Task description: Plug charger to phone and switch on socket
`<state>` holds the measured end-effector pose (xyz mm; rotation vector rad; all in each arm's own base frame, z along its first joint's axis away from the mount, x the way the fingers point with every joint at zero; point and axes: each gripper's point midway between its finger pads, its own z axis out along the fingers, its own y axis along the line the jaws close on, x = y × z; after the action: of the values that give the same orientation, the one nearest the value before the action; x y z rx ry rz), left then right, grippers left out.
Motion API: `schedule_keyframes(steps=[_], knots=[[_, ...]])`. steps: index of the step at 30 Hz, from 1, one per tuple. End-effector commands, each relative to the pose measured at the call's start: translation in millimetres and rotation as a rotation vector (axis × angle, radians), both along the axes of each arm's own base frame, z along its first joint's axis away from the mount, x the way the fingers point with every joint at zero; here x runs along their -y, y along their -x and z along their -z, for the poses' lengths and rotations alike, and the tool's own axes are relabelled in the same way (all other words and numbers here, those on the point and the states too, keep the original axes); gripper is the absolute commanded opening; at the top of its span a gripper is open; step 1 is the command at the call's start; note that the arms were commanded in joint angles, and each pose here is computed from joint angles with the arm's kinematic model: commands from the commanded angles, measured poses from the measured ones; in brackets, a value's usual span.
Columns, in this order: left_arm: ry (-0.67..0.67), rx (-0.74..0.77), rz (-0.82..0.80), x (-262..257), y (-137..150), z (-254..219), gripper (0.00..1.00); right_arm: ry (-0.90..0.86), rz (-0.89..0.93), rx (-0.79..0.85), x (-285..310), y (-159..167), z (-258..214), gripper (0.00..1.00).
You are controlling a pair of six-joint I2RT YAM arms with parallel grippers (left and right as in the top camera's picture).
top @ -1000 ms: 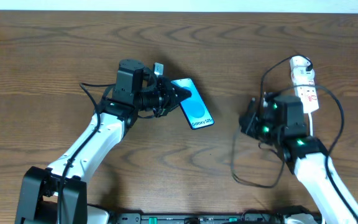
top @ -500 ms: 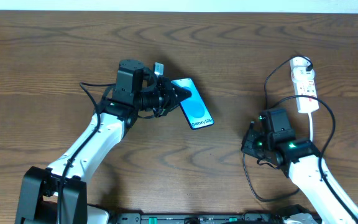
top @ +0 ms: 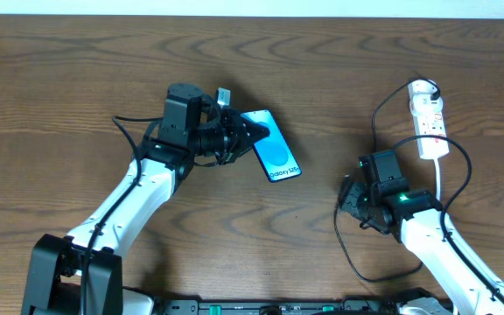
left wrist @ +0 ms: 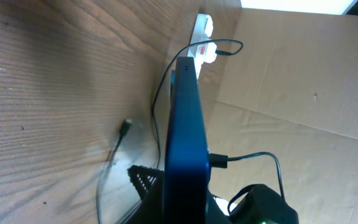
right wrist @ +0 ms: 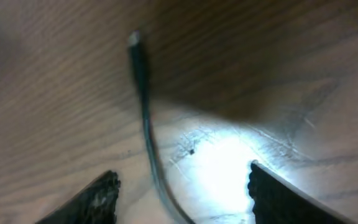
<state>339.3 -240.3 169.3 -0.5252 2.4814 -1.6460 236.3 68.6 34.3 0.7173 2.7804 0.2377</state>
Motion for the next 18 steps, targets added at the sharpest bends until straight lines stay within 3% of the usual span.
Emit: schedule_keyframes(steps=[1,4,18], knots=[[0.014,0.026,0.032,3.2,2.0,-5.3,0.07,-0.001,0.033,0.015,-0.4,-4.1,-1.2,0.80],[0.014,0.025,0.032,3.2,2.0,-5.3,0.07,-0.009,0.033,0.038,-2.0,-9.5,-3.2,0.99],[0.014,0.025,0.032,3.2,2.0,-5.3,0.07,-0.013,0.032,0.057,-3.0,-14.0,-4.9,0.99]])
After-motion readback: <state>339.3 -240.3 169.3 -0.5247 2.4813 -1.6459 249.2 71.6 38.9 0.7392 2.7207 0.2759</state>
